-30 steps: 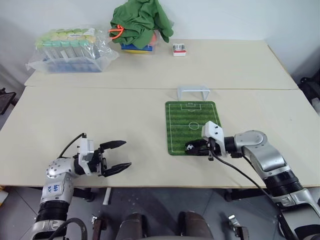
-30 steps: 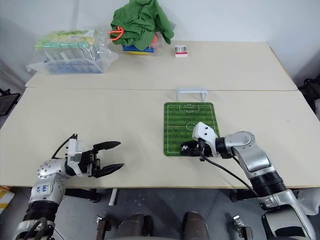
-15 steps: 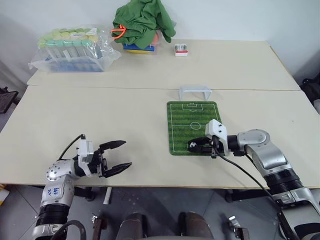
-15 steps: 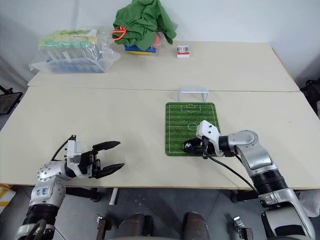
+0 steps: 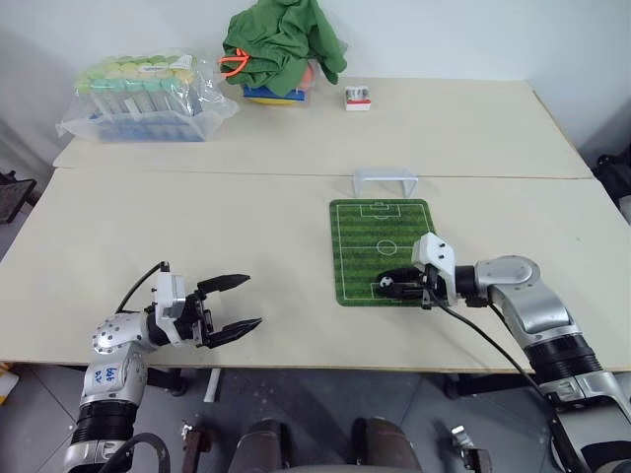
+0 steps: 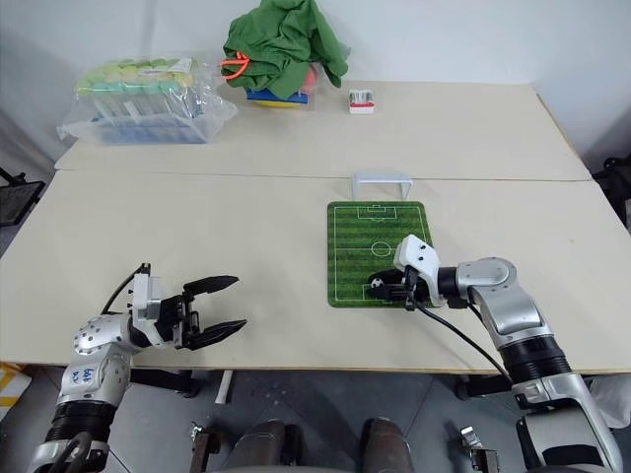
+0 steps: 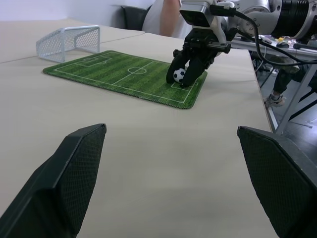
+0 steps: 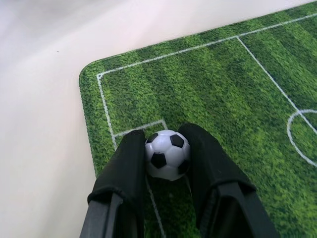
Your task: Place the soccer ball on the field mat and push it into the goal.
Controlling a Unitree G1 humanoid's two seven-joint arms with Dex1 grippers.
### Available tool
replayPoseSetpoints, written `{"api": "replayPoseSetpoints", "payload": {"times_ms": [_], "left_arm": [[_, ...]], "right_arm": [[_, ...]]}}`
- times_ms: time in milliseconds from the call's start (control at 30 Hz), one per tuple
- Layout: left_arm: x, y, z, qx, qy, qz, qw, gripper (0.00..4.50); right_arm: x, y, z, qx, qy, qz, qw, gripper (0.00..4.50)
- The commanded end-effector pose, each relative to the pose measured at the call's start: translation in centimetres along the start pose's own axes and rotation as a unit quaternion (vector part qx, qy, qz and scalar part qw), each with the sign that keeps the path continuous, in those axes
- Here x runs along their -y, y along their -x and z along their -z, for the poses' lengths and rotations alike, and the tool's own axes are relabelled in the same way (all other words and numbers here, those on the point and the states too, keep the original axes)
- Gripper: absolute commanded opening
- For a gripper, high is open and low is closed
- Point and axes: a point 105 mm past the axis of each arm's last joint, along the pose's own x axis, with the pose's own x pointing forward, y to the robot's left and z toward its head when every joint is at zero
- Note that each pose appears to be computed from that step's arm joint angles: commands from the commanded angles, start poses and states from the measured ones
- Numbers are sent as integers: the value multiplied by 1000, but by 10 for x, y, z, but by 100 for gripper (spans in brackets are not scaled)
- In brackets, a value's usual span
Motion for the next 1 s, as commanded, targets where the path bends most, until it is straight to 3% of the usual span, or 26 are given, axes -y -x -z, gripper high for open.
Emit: {"api": "replayPoseSetpoints", "payload": {"times_ms": [33,233,267,367,633,1000], "left_arm": [[-1,-2,-9,9,-14,5,1000,450],[-2,-2,-10,8,-15,4,1000,450],[-3,-2,-10,8,-15,4,1000,450],[-4,-2,-11,7,-15,3,1000,450],[-6,-3,-11,7,-16,3,1000,450],[-6,-4,-11,6,-16,14,1000,450]], "right_arm": [[1,8,0,8,1,8,1000,85],[-5,7,8,-2,-2,-2,1000,85],[-5,7,8,-2,-2,-2,1000,156],[-4,6,6,-1,0,0,1000,238],[-1,8,-8,6,22,3,1000,238],[-4,19,-52,14,86,8,996,238]]}}
